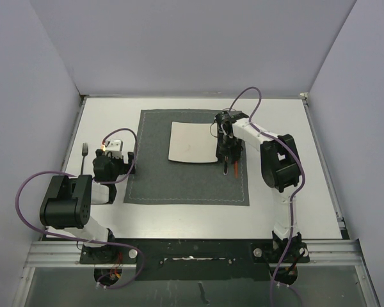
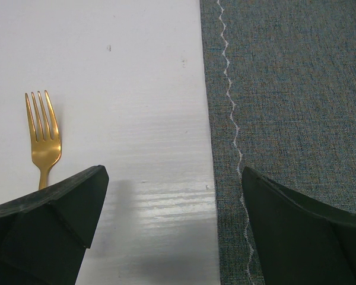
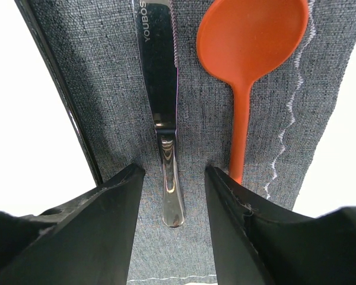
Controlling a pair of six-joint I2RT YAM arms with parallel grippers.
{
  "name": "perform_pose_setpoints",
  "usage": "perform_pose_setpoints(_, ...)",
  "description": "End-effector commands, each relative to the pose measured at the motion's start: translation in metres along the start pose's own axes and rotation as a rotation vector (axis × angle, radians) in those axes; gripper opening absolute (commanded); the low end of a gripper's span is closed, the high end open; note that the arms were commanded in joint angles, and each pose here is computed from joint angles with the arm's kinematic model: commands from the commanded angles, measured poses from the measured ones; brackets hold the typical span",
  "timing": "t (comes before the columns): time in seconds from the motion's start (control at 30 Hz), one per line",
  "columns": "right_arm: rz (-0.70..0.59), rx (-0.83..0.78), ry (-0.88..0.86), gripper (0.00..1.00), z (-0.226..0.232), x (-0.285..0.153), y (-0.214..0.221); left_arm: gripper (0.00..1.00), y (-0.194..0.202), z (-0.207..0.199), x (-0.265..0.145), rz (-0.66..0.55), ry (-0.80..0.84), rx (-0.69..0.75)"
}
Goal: Set the dinner table for one person
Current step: Adjust the knife on the napkin.
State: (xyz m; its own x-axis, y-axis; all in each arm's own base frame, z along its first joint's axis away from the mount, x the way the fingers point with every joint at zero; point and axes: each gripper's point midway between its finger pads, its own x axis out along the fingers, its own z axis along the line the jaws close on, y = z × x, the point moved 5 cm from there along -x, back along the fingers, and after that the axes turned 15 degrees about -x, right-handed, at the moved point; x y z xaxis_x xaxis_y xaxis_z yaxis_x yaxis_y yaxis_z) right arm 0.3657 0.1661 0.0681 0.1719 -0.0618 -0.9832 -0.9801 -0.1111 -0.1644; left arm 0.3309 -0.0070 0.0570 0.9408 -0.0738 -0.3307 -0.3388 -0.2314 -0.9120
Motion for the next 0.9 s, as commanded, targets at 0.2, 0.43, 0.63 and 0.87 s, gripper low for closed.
perform_pose_setpoints(0.2,-0.148,-0.006,-0.021,0.5,-0.005,-0.05,-0.019,0.98,-0.015,-0.001,0.007,-0.053,0.004,-0.01)
perform_pose_setpoints(0.43,-0.348,-0.101,-0.055,0.74,0.007,-0.129,-0.025,0.98,-0.015,-0.001,0.007,-0.054,0.004,-0.009)
perform_pose_setpoints(0.63,-0.472,-0.202,-0.034,0.97,0.004,-0.167,-0.009,0.98,-0.015,-0.001,0.008,-0.053,0.004,-0.01)
perform_pose_setpoints(0.87,-0.637,-0.245,0.13,0.98,-0.039,-0.191,0.028,0.98,-0.014,-0.001,0.007,-0.053,0.005,-0.01)
